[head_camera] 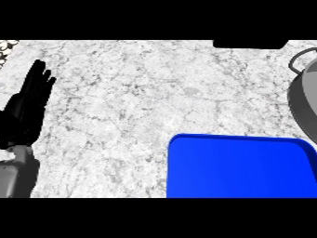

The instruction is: Pick the lemon from the tray and place it in the pot

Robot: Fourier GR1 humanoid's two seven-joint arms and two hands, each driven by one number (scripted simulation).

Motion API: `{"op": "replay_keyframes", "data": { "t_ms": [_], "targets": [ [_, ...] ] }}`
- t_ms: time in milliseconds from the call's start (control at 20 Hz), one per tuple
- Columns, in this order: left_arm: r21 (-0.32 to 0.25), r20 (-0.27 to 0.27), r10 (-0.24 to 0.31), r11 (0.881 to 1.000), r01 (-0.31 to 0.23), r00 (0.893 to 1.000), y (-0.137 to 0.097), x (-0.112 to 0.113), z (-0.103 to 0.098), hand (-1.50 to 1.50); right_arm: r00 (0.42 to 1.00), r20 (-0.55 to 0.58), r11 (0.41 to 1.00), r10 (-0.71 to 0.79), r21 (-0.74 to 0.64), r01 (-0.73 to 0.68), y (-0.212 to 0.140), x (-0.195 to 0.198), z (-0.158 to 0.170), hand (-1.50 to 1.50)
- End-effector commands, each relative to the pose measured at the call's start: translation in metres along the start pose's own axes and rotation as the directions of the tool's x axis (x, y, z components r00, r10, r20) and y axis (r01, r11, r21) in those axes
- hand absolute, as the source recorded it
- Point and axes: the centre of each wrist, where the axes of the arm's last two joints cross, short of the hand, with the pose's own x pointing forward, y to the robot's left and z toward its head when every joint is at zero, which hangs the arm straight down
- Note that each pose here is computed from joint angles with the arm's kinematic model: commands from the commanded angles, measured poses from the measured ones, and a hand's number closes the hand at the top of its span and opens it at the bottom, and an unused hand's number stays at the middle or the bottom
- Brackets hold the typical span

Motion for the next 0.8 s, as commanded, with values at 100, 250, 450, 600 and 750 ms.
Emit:
{"op": "replay_keyframes", "data": {
  "t_ms": [100,250,450,600,750],
  "targets": [
    [-0.002,-0.001,-0.013,1.000,0.013,1.000,-0.001,0.000,-0.006,0.00,0.991,-0.013,0.991,0.136,0.011,-0.136,0.037,-0.042,-0.027,1.50],
    [0.009,0.016,0.009,1.000,-0.009,1.000,0.013,0.007,-0.011,0.00,0.992,-0.008,0.992,0.124,0.037,-0.124,0.062,-0.058,-0.029,1.50],
    [0.007,0.019,0.001,1.000,-0.001,1.000,0.012,-0.010,-0.004,0.00,0.991,-0.130,0.991,0.026,0.133,-0.009,0.083,-0.054,-0.049,1.50],
    [-0.010,0.022,-0.018,1.000,0.018,1.000,-0.007,-0.005,-0.002,0.00,0.982,-0.178,0.978,-0.065,0.186,0.098,0.090,-0.059,-0.054,-1.50],
    [-0.001,0.008,-0.019,1.000,0.019,1.000,-0.005,0.001,-0.004,0.00,0.978,-0.152,0.939,-0.146,0.289,0.185,0.103,-0.061,-0.052,-1.50]
  ]
}}
